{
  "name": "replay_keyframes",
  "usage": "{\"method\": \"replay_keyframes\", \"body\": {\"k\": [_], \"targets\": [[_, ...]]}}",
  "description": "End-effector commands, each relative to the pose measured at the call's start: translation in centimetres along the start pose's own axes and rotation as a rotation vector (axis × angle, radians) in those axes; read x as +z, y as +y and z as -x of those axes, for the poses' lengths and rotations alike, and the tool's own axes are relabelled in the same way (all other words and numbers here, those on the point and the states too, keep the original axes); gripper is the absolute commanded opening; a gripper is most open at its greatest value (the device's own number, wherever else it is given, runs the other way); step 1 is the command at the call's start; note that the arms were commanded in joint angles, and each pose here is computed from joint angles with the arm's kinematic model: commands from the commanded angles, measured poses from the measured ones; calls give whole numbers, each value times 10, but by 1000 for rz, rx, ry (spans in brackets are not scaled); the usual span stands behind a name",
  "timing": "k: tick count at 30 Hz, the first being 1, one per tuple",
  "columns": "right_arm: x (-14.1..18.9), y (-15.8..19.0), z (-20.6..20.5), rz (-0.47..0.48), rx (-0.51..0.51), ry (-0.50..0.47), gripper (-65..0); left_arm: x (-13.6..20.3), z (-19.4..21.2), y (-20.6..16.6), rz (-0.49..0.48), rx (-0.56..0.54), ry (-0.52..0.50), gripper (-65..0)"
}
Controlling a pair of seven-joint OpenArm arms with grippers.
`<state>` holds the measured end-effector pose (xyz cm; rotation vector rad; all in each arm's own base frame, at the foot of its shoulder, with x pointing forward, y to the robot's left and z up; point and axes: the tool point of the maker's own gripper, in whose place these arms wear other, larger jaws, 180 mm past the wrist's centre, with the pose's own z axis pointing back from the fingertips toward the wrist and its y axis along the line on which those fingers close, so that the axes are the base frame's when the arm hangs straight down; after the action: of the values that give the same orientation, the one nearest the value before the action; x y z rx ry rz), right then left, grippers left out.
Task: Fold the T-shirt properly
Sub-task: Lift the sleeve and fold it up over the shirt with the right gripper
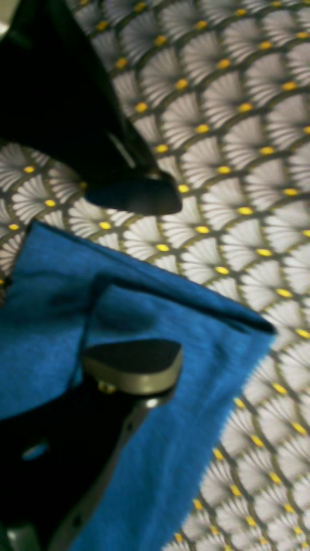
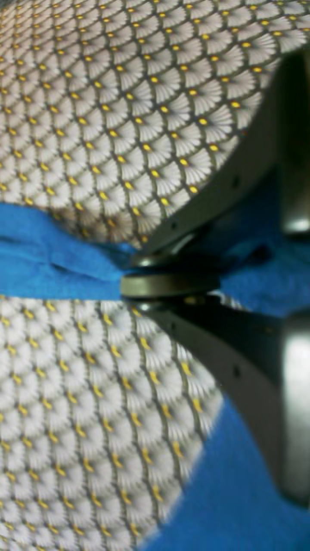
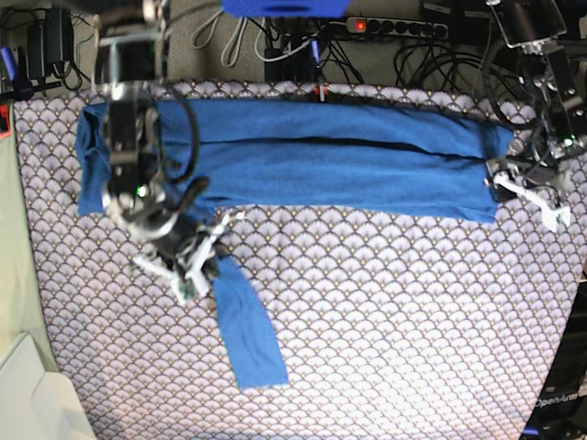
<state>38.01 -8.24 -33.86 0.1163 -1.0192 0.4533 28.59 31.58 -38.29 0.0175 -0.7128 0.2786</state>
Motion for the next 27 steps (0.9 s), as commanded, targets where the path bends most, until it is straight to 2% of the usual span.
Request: {"method": "replay_keyframes", "body": {"k": [1, 8, 19, 27], "targets": [[7, 3, -23, -2, -2, -77, -650, 6, -22, 0, 2, -16, -61, -208], [39, 58, -12, -63, -65, -87, -650, 12, -32, -5, 8, -30, -92, -208], [63, 157, 11, -286, -39, -43, -650, 19, -43, -10, 13, -47, -129, -208], [68, 179, 22, -338, -40, -14, -650, 19, -42, -9, 12, -48, -126, -208]]}}
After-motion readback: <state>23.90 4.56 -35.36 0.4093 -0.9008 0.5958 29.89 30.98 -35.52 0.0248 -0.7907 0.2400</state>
